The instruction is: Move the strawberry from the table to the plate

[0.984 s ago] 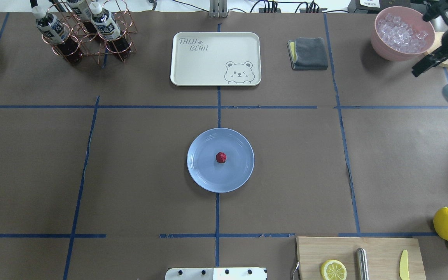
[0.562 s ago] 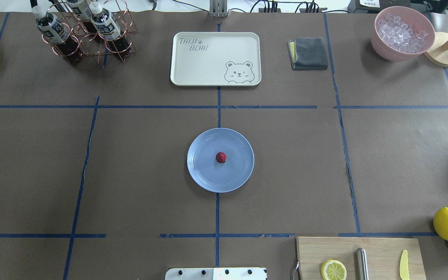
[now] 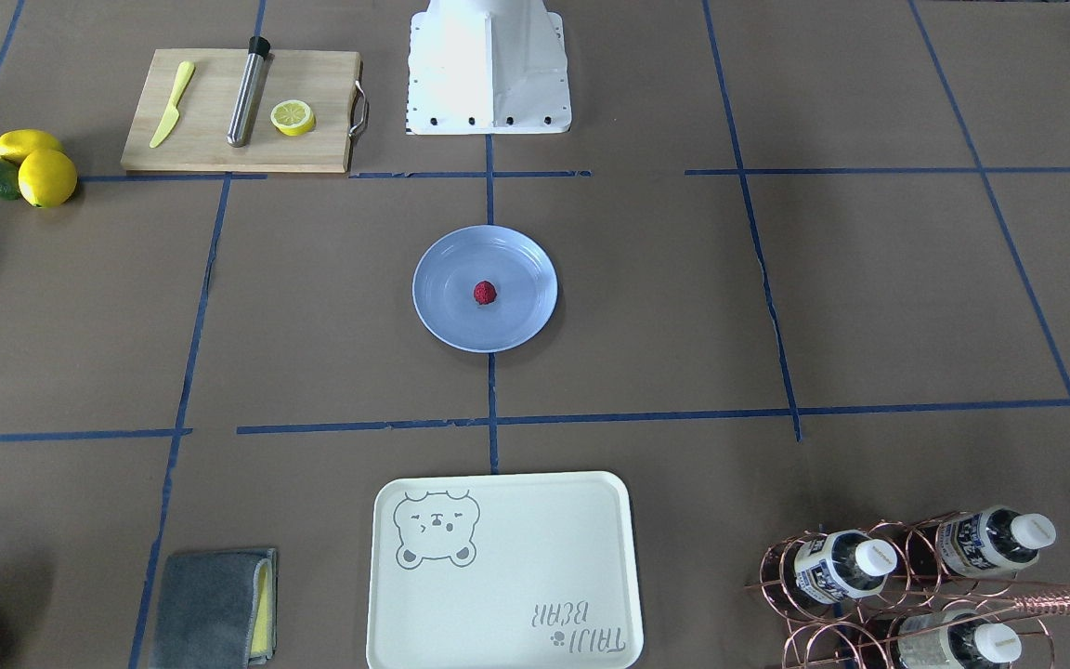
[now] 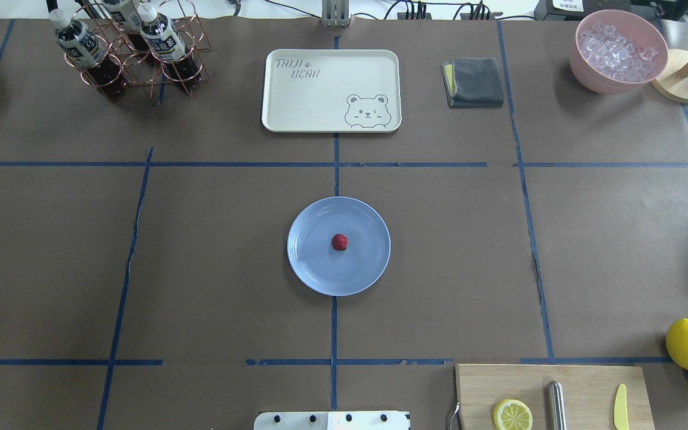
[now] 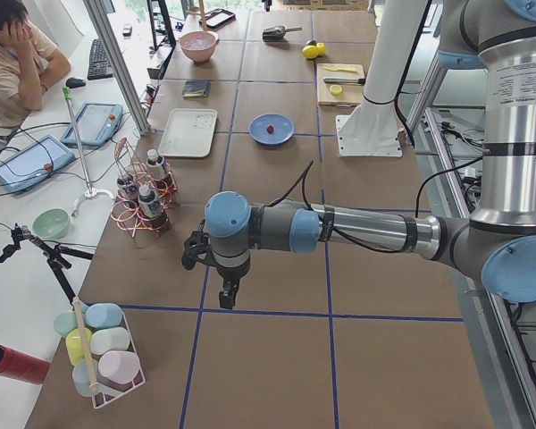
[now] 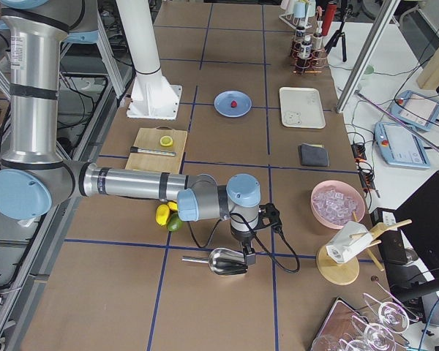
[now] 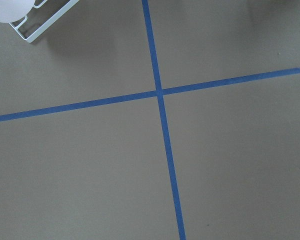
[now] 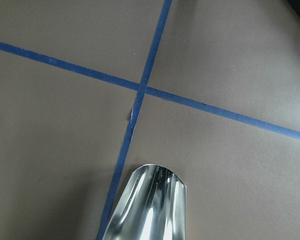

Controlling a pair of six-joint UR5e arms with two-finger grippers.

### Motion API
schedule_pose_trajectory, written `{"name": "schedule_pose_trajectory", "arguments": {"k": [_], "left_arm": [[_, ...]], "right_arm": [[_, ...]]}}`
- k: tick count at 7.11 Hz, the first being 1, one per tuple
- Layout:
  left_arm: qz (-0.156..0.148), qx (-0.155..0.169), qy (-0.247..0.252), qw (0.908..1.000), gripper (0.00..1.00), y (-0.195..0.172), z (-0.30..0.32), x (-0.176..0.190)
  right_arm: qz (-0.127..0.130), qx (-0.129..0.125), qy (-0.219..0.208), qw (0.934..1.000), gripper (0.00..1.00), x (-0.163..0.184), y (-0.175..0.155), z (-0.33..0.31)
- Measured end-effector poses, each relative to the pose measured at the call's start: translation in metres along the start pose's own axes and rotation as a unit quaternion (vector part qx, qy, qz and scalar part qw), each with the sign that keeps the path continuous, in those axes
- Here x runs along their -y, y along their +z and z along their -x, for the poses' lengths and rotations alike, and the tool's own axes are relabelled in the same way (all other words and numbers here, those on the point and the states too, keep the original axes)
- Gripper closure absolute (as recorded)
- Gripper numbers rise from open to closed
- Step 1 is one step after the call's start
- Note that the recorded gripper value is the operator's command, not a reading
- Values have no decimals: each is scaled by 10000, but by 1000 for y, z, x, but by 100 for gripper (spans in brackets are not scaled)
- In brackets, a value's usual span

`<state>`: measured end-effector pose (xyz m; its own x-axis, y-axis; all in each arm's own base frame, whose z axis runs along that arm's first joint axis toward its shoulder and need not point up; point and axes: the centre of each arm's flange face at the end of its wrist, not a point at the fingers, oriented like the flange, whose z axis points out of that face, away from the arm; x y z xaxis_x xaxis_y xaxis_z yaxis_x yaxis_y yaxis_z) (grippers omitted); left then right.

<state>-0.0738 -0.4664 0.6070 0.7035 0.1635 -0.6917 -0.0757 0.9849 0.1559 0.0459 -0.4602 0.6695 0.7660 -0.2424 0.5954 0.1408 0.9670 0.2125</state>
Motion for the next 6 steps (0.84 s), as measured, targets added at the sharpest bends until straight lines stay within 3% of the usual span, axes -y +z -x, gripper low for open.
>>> {"name": "schedule_pose_trajectory", "arguments": {"k": [2,6], "left_arm": [[12,-2,-15,10000,0,2,2,-1],[-5,1,0,10000,0,1,1,0]], "right_arm": [[5,202,145,9997,0,0,0,3],[23,259,182,9995,0,-4,3,2]]}}
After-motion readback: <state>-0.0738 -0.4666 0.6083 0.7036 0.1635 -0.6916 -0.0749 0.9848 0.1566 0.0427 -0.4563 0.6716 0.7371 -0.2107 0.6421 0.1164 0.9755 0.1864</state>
